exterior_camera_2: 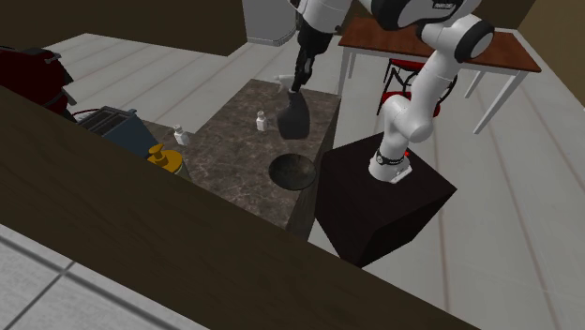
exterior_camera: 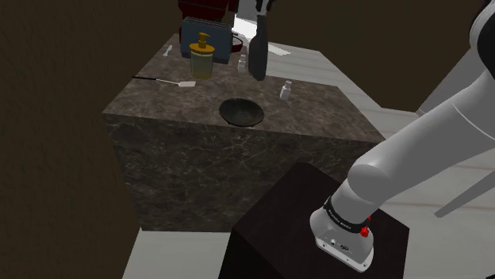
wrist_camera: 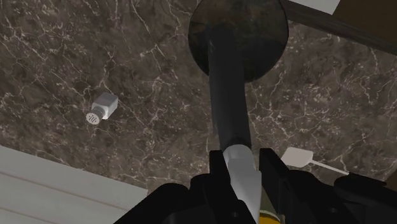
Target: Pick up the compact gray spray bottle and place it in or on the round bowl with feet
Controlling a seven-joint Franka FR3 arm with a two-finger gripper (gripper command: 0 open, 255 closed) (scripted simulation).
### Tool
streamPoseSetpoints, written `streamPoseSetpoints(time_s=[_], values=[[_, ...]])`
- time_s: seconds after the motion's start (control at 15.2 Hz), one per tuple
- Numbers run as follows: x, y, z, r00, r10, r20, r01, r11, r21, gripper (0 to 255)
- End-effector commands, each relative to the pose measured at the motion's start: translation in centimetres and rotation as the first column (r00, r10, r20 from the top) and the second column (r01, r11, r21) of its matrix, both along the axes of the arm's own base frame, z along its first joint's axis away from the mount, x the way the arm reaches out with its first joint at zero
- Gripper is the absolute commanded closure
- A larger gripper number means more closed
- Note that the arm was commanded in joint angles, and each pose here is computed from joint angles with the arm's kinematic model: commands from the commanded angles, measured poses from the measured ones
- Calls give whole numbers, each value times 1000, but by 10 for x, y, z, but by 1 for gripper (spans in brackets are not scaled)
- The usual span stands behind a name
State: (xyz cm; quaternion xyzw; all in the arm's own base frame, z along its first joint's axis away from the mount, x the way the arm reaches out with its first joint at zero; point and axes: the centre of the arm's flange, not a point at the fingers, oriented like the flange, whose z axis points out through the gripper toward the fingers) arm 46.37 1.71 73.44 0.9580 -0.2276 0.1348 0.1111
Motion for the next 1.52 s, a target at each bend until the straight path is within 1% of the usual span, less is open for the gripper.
streamPoseSetpoints(time_s=[0.0,1.45], values=[[-1,0,-12,1000,0,0,0,1000,0,255],[-1,0,-128,1000,0,0,0,1000,0,255]])
